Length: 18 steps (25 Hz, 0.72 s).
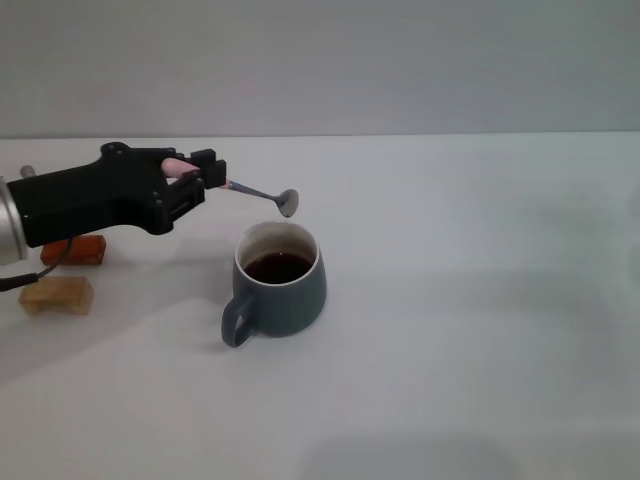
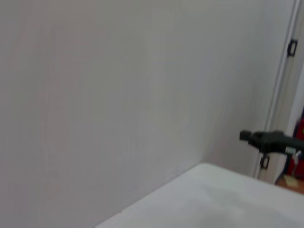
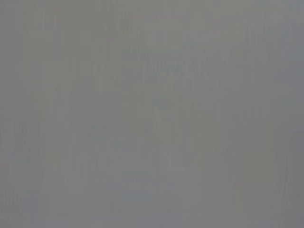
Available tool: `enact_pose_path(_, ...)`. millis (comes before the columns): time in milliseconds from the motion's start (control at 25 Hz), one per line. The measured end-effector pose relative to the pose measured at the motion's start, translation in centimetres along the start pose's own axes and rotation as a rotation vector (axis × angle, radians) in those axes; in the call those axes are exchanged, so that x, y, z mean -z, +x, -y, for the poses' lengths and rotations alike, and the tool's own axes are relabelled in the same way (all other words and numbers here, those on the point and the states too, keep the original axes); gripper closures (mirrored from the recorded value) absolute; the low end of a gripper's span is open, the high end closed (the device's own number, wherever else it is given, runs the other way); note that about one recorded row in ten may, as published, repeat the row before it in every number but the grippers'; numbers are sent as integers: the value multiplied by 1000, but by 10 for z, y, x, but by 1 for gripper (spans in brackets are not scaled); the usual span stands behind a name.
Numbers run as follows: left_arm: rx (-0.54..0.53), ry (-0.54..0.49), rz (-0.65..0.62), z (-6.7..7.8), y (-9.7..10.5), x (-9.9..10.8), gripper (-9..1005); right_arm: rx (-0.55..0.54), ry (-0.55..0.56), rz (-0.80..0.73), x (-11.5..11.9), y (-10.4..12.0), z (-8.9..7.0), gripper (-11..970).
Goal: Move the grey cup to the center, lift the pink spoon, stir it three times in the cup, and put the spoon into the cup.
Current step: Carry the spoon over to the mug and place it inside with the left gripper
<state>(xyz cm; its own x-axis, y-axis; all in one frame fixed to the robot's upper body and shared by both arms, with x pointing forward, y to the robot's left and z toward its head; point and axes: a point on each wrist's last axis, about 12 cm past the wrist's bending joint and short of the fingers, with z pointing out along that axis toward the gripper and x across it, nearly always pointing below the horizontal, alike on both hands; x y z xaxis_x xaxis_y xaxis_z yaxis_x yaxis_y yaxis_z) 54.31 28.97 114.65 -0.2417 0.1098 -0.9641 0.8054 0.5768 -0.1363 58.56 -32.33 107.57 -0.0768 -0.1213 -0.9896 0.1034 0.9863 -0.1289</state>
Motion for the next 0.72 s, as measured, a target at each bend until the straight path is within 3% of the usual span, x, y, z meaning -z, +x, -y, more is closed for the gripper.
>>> enact_pose_path(240, -63, -23, -65, -2, 0, -7, 851, -2, 4, -1, 2, 1, 1, 908)
enact_pose_path(720, -101, -36, -91, -3, -2, 10, 851, -5, 7, 4, 3, -1, 3, 909)
